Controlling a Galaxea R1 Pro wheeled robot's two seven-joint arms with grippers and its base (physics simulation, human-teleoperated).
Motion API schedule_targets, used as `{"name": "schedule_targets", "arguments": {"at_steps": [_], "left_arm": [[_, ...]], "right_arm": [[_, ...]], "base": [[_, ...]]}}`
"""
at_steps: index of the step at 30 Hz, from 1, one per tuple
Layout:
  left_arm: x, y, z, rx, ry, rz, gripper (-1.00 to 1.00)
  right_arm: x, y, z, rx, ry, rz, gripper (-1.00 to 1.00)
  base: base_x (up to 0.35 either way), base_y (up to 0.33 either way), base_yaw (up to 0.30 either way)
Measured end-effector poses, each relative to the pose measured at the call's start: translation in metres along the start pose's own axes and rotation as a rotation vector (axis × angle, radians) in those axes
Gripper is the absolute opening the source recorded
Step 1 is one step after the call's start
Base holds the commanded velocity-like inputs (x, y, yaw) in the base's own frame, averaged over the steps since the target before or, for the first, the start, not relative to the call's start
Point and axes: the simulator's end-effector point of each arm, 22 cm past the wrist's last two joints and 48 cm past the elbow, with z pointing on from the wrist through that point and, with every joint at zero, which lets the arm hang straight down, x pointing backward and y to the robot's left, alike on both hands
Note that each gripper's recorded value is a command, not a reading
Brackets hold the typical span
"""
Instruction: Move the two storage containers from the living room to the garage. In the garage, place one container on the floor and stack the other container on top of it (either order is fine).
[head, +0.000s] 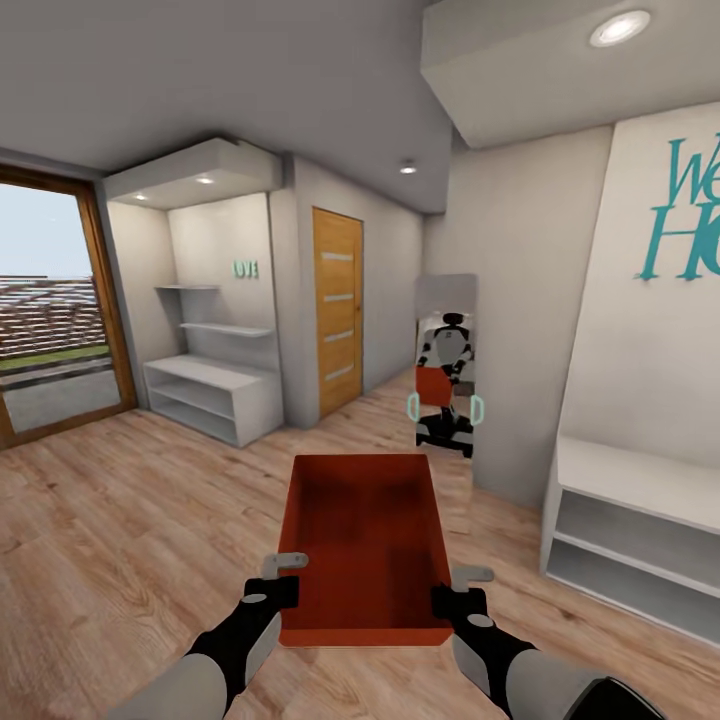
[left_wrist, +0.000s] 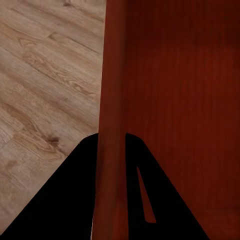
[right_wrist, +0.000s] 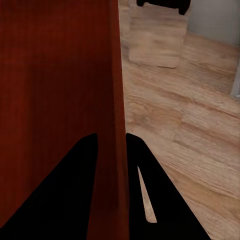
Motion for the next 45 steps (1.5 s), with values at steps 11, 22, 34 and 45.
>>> {"name": "schedule_targets", "arguments": {"at_steps": [11, 22, 34, 45], "left_arm": [[0.0002, -0.0008, -0.0003, -0.002, 0.000, 0.000, -1.00], [0.0034, -0.0008, 0.0013, -0.002, 0.007, 0.000, -1.00], [0.0051, -0.0006, 0.0023, -0.002, 0.010, 0.001, -1.00], [0.0052, -0.0005, 0.0023, -0.001, 0.010, 0.001, -1.00]], "right_arm": [[0.0000, -0.0009, 0.0002, -0.001, 0.000, -0.001, -1.00], [0.0034, -0.0009, 0.0015, -0.001, 0.007, -0.001, -1.00], [0.0053, -0.0007, 0.0021, -0.001, 0.010, -0.001, -1.00], [0.0053, -0.0005, 0.0021, 0.000, 0.010, -0.001, -1.00]], "base": [[0.322, 0.000, 0.081], [0.322, 0.000, 0.264], [0.322, 0.000, 0.063], [0.322, 0.000, 0.000]]}}
